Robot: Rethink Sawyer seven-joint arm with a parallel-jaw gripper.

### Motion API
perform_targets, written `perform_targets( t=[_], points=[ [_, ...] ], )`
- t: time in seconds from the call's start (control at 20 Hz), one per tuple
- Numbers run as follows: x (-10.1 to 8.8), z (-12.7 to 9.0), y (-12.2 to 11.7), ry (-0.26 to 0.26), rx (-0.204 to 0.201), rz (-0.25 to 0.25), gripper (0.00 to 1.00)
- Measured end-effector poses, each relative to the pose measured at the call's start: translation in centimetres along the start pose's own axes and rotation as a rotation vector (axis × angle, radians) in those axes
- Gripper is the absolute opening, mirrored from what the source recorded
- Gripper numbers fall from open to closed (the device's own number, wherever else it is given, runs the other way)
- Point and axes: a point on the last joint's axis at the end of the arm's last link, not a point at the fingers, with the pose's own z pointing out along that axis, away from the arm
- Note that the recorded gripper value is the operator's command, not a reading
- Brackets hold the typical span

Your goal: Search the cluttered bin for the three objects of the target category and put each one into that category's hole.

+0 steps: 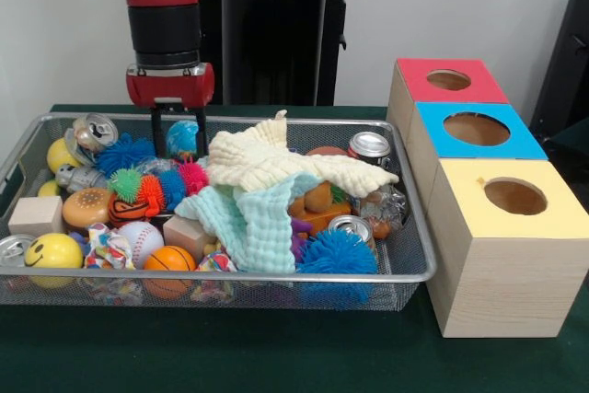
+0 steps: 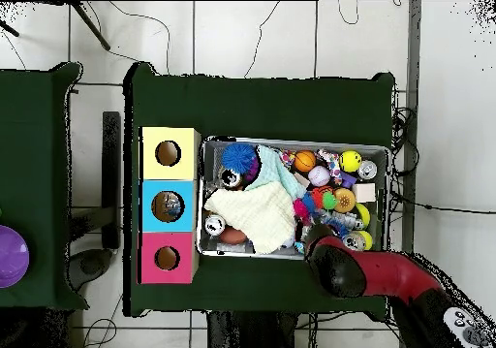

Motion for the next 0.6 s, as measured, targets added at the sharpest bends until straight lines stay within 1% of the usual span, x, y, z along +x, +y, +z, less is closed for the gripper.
perform_targets(
  t=[0.05,0.1,0.2,0.35,0.4,0.6],
  points=[
    [0.1,0.0,-0.1,0.001,0.0,0.003,1.0],
    [0.7,-0.2,-0.6,0.009,-0.002,0.018,1.0],
    [1.3,-0.3,-1.1,0.015,-0.003,0.032,1.0],
    [1.7,-0.3,-1.7,0.02,-0.004,0.048,1.0],
    [2.3,-0.2,-2.3,0.025,-0.006,0.057,1.0],
    [3.2,0.4,-2.6,0.03,-0.015,0.058,1.0]
  ],
)
